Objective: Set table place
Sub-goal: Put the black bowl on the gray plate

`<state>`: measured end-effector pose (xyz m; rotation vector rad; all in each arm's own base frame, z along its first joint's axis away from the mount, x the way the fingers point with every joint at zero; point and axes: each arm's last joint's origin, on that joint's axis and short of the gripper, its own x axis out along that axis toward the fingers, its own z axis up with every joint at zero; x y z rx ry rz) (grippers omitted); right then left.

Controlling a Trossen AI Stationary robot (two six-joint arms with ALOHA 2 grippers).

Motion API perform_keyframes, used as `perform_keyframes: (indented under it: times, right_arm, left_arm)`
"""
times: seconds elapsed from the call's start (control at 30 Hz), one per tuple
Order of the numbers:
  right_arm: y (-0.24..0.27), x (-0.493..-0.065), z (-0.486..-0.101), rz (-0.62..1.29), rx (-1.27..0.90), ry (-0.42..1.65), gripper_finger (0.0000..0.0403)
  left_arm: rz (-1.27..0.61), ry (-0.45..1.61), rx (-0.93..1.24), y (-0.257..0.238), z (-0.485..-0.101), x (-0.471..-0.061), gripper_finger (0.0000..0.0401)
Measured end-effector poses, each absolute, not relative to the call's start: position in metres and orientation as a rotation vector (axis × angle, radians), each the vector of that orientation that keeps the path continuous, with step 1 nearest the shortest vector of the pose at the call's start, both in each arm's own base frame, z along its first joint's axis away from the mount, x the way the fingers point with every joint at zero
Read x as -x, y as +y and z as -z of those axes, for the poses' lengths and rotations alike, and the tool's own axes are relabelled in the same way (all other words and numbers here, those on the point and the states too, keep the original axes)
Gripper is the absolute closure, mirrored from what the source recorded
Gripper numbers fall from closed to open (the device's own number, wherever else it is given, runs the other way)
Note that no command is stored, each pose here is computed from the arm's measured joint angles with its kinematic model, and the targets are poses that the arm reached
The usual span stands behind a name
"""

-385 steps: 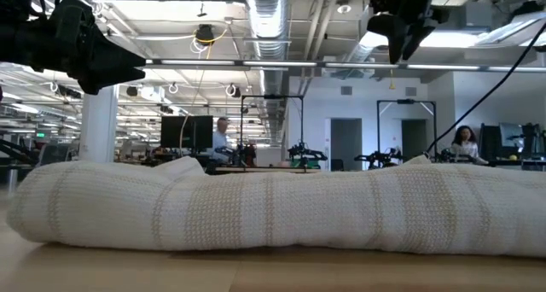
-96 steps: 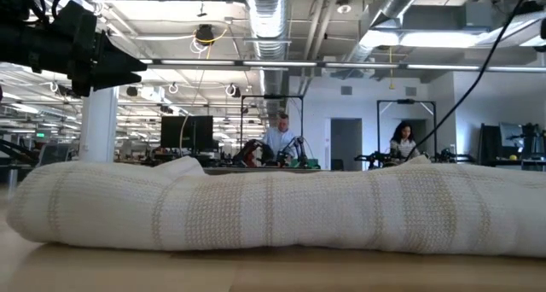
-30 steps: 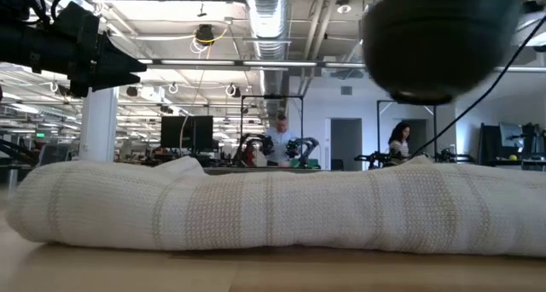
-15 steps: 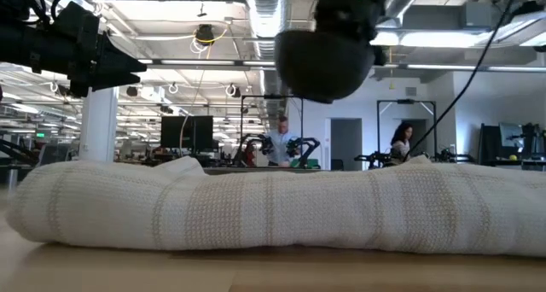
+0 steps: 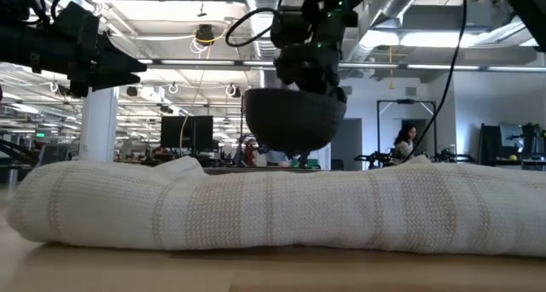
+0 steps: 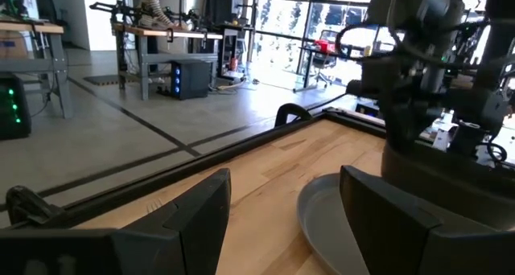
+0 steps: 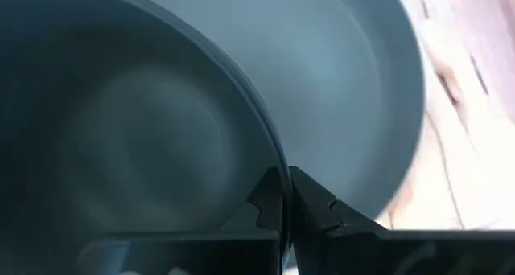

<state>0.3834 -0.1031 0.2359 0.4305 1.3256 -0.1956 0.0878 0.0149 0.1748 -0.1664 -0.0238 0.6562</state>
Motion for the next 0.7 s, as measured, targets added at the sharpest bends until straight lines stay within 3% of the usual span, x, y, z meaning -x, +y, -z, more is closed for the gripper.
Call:
perform_keyframes:
  times: [0.5,0.7]
  right_arm:
    - [-0.118,-0.388,-0.222,0.217,-0.467,1.318,0.0378]
    - [-0.121,-0.396,-0.195,0.21,-0.481,1.38,0.0378]
  left_arm:
    - [-0.656,-0.023,0.166,0.015,-0.175,-0.088,0.0177]
    - [-0.656,-0.023,0.166,0.015,-0.175,-0.088,0.0177]
